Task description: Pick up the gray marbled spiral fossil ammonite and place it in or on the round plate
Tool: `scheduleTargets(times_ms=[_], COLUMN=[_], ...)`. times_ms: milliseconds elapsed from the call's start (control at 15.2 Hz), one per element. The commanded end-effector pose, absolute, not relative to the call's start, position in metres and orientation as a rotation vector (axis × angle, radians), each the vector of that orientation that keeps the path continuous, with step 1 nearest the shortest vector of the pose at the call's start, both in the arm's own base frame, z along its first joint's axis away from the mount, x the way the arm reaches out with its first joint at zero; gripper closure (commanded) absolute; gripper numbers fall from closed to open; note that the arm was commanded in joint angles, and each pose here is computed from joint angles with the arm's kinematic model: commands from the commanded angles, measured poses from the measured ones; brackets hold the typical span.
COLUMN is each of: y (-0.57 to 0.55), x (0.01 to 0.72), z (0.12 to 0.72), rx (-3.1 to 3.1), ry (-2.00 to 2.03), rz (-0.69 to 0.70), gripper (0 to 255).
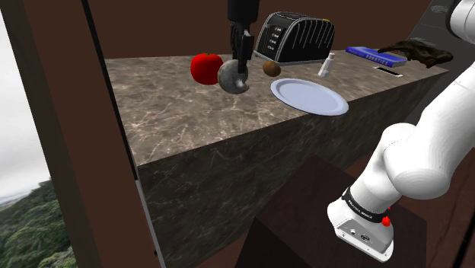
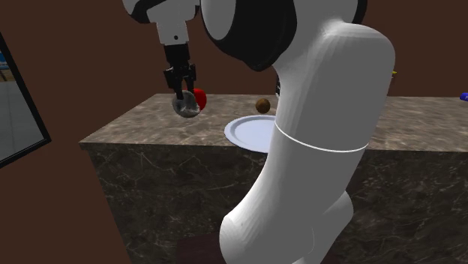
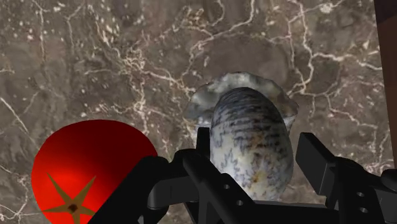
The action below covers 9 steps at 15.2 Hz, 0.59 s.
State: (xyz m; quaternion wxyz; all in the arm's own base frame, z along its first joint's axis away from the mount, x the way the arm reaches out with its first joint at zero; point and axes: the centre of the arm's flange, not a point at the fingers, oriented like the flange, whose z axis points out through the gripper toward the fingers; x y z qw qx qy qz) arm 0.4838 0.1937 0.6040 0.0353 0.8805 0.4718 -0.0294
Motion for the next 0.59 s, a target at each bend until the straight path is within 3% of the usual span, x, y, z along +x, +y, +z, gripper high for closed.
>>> scheduleTargets(times_ms=[0,528], y=[0.193,0.193], x=[0.483,0.483], z=[0.615,0.654], rx=[2.706,2.706], ry=[1.450,1.450], rz=[-0.090,-0.090], gripper=[255,255])
